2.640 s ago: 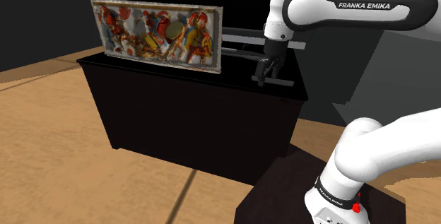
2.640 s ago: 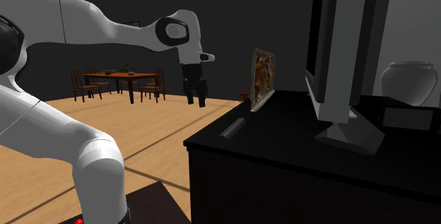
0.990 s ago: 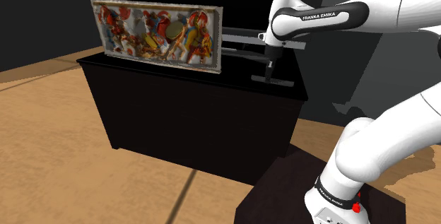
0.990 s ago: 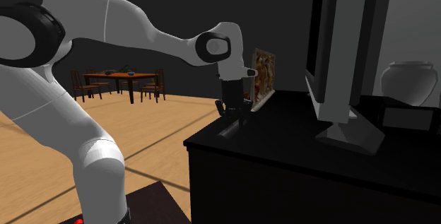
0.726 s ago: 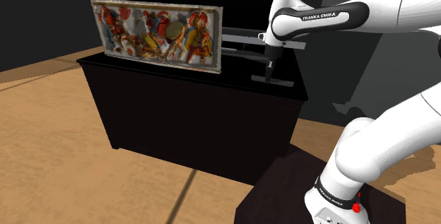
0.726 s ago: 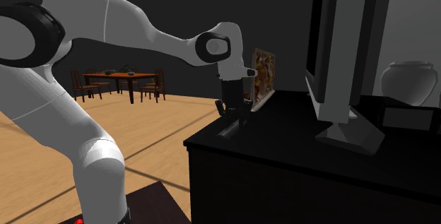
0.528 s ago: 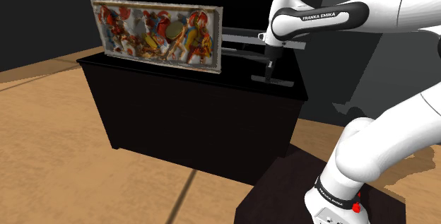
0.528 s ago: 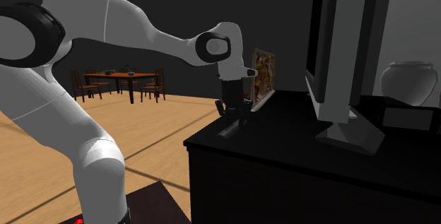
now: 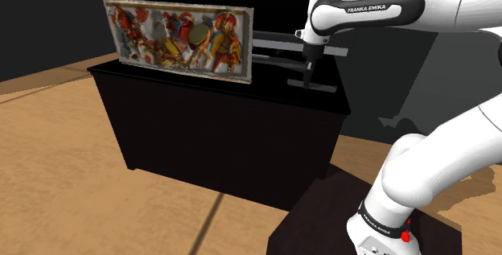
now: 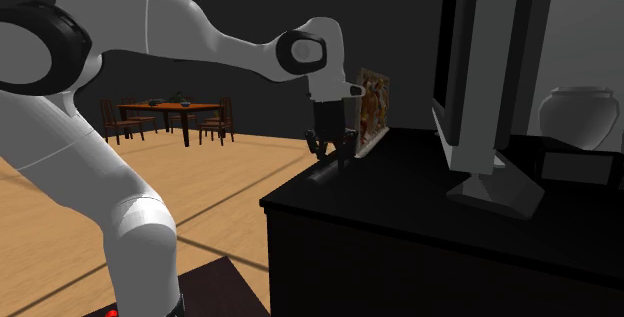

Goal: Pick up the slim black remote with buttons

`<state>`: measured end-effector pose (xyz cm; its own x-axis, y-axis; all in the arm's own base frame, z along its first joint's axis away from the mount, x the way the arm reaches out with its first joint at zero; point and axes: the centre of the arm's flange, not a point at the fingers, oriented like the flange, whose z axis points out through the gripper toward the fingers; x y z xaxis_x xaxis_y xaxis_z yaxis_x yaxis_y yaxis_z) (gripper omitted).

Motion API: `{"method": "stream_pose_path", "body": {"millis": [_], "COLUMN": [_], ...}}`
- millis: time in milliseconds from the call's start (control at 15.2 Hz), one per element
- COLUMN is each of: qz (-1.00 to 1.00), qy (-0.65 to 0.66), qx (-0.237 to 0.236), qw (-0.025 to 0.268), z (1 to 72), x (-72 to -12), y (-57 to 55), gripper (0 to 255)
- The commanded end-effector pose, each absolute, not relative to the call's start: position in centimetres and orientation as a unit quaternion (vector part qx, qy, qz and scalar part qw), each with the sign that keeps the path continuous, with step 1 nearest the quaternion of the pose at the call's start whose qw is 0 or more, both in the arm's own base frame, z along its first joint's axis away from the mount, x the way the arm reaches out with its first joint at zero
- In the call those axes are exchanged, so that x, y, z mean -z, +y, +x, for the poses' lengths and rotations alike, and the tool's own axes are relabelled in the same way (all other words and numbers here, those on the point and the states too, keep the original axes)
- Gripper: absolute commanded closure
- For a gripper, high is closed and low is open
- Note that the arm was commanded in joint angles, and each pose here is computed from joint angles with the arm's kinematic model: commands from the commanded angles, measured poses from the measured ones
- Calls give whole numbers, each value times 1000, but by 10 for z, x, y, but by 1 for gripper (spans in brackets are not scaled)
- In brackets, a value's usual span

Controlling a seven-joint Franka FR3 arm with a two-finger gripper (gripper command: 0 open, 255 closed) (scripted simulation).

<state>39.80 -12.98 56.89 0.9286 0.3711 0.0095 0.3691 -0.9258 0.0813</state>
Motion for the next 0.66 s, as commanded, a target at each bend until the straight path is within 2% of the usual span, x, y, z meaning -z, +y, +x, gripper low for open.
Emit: {"method": "stream_pose_path", "body": {"millis": [0,594], "qz": [981,981], "qy": [189,189], "qx": [-12,-12], "qw": [39,39], "z": [399,399], "x": [-580,-618], "y": [-130,-130], "gripper": [255,255]}}
